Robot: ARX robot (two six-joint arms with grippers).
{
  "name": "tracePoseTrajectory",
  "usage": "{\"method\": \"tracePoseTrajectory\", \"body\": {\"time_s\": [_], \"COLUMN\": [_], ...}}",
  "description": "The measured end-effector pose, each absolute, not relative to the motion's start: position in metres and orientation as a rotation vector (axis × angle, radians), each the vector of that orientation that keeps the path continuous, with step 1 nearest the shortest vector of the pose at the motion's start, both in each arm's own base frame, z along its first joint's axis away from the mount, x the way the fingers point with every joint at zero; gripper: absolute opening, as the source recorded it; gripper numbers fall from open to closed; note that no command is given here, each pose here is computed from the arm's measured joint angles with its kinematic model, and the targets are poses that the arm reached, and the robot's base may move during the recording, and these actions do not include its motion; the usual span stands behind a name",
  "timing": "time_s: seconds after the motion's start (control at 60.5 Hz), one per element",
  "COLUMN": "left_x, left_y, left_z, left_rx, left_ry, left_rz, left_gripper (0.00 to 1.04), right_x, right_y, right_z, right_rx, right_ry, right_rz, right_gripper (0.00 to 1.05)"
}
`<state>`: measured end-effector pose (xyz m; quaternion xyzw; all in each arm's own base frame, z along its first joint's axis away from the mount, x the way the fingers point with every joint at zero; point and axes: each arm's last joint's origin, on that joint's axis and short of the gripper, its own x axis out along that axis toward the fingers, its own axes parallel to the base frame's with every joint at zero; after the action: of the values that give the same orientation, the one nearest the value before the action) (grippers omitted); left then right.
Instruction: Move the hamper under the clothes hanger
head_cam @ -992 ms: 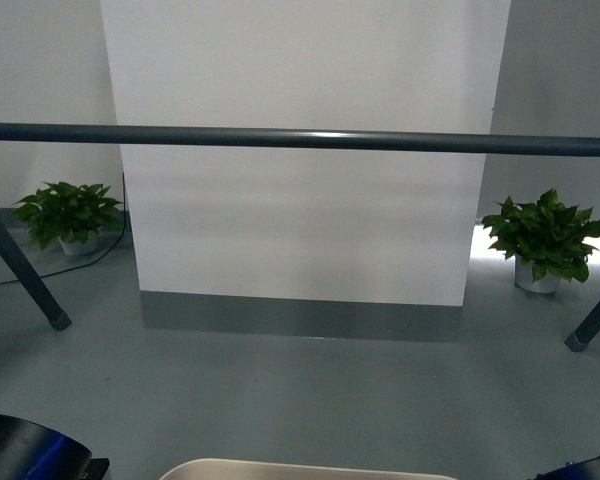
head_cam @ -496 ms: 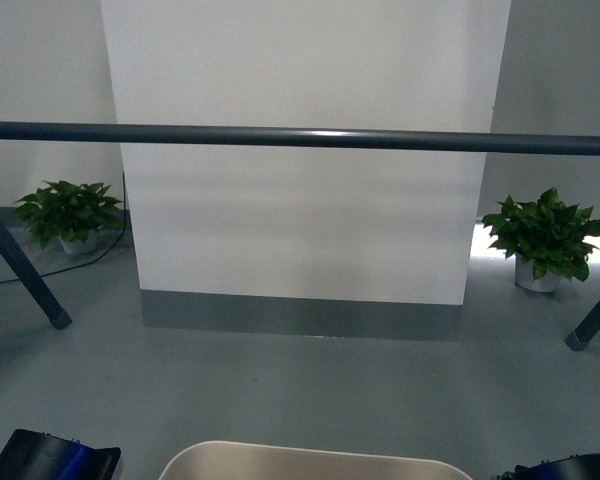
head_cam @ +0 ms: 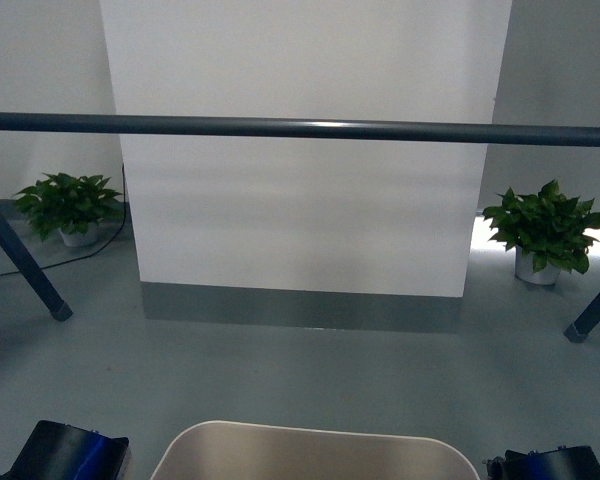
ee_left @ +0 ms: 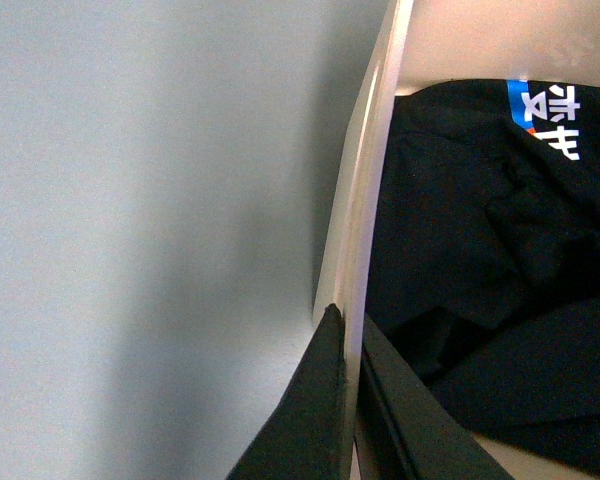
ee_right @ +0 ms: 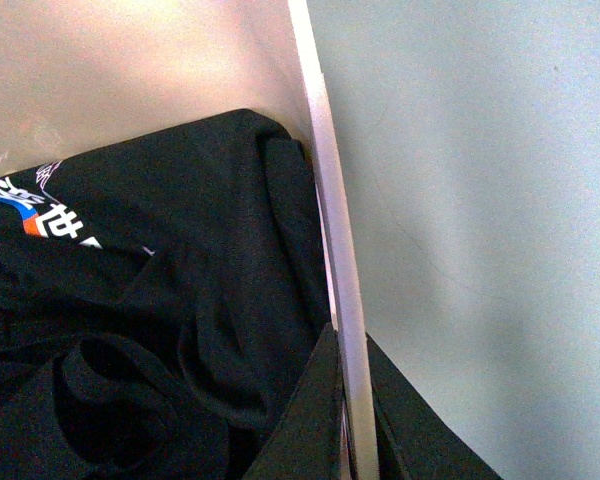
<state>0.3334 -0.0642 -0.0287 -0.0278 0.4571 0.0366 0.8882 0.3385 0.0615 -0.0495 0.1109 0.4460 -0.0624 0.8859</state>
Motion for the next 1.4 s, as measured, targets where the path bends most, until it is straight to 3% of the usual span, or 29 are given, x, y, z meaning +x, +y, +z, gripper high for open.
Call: {"method": "tracePoseTrajectory", "body": {"time_s": [0.033,0.066,0.331,0.744,0.81,0.926,1.405], "left_x": [0.333,0.332,0.317,0.337,0.339,0.342,0.338], "left_y": [-0.065,-0.065,-0.064,-0.072,-0.073,-0.075,-0.080], "left_z": [-0.029,-0.030,-0.032,0.039,0.057,0.094,0.213], "left_rx": [-0.065,-0.074,-0.074,-0.132,-0.136,-0.126,-0.084], "left_ry": [0.958,0.968,1.012,0.850,0.811,0.712,0.409], "left_rz": [0.070,0.068,0.062,0.007,-0.005,-0.020,-0.069], "left_gripper": [0.05,0.13,0.47,0.99,0.98,0.98,0.98], "right_x": [0.338,0.338,0.331,0.345,0.347,0.351,0.341], "right_y": [0.062,0.063,0.062,0.054,0.051,0.047,0.052], "right_z": [-0.050,-0.050,-0.053,-0.001,0.018,0.060,0.167], "right_rx": [0.234,0.235,0.251,0.273,0.268,0.244,0.128], "right_ry": [0.929,0.930,0.938,0.785,0.734,0.623,0.392], "right_rz": [-0.130,-0.130,-0.159,-0.179,-0.185,-0.189,-0.166], "right_gripper": [0.03,0.03,0.37,0.88,0.99,0.97,0.97]}}
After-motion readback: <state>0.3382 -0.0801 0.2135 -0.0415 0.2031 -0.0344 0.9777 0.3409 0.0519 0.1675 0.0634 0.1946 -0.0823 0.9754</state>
